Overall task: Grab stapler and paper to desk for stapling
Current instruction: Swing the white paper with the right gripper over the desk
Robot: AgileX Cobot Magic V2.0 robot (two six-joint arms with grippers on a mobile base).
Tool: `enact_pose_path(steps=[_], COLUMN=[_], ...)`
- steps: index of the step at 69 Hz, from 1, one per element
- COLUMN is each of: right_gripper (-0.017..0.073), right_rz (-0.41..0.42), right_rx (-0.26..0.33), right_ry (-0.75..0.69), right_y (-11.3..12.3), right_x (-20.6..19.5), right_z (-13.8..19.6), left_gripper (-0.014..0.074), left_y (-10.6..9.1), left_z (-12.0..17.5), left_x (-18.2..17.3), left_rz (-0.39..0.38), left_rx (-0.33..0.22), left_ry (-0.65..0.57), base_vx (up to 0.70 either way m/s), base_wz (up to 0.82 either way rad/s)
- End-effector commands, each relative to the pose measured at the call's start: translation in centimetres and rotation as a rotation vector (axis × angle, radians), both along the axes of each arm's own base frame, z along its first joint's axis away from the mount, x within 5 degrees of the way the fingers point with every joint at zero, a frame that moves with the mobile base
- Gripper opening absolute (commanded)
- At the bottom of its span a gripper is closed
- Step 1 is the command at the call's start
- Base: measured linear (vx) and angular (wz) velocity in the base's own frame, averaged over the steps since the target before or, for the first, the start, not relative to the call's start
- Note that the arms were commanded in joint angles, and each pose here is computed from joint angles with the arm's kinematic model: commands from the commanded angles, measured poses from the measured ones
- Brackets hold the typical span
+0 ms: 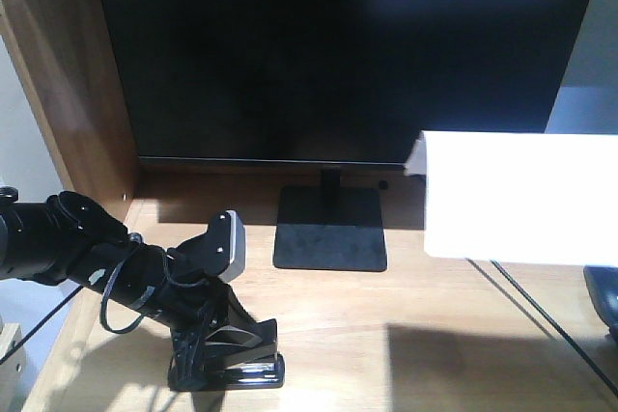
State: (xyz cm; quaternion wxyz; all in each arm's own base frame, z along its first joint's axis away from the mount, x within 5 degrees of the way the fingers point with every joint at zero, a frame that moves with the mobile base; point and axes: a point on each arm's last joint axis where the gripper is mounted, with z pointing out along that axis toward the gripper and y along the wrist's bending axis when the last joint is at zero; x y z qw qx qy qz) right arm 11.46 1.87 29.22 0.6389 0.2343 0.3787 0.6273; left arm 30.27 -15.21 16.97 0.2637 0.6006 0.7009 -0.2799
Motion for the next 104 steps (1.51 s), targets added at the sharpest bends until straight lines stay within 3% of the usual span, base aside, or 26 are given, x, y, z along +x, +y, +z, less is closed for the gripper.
enact_pose_path(steps=[1, 15, 26, 40, 48, 62, 68, 86, 104], right_gripper=[-0.0002, -0.0002, -0.0002, -0.0002, -0.0002, -0.0002, -0.0002, -0.0002, -0.0002], right_rz=[0.047, 0.070, 0.144, 0.175, 0.282, 0.586, 0.679, 0.830, 1.062], right_rx=[-0.003, 0.003, -0.042, -0.092, -0.192, -0.473, -0.555, -0.674, -0.828], right_ry=[-0.116, 0.031, 0.154, 0.335, 0.416, 0.522, 0.562, 0.630, 0.555], right_y=[0.4, 0.7, 1.5, -0.8, -1.6, -1.2, -1.1, -0.6, 3.9], right_x=[1.4, 5.0, 6.7, 8.4, 9.2, 10.7, 11.0, 10.4, 9.1], right_z=[1.6, 0.0, -2.2, -5.1, -5.9, -6.8, -7.4, -8.8, -9.3], left_gripper=[-0.0006, -0.0006, -0.0006, -0.0006, -0.0006, -0.0006, -0.0006, -0.0006, -0.0006], left_y=[-0.6, -0.6, -0.6, -0.6, -0.6, -0.6, -0.6, -0.6, -0.6], left_z=[2.3, 2.3, 2.3, 2.3, 2.3, 2.3, 2.3, 2.3, 2.3], left_x=[0.0, 0.0, 0.0, 0.0, 0.0, 0.0, 0.0, 0.0, 0.0], left_rz=[0.010, 0.010, 0.010, 0.010, 0.010, 0.010, 0.010, 0.010, 0.010], left_rx=[-0.068, -0.068, -0.068, -0.068, -0.068, -0.068, -0.068, -0.068, -0.069], left_ry=[-0.025, -0.025, -0.025, -0.025, -0.025, -0.025, -0.025, -0.025, -0.025], base_vx=[0.00, 0.00, 0.00, 0.00, 0.00, 0.00, 0.00, 0.00, 0.00], base_wz=[0.00, 0.00, 0.00, 0.00, 0.00, 0.00, 0.00, 0.00, 0.00])
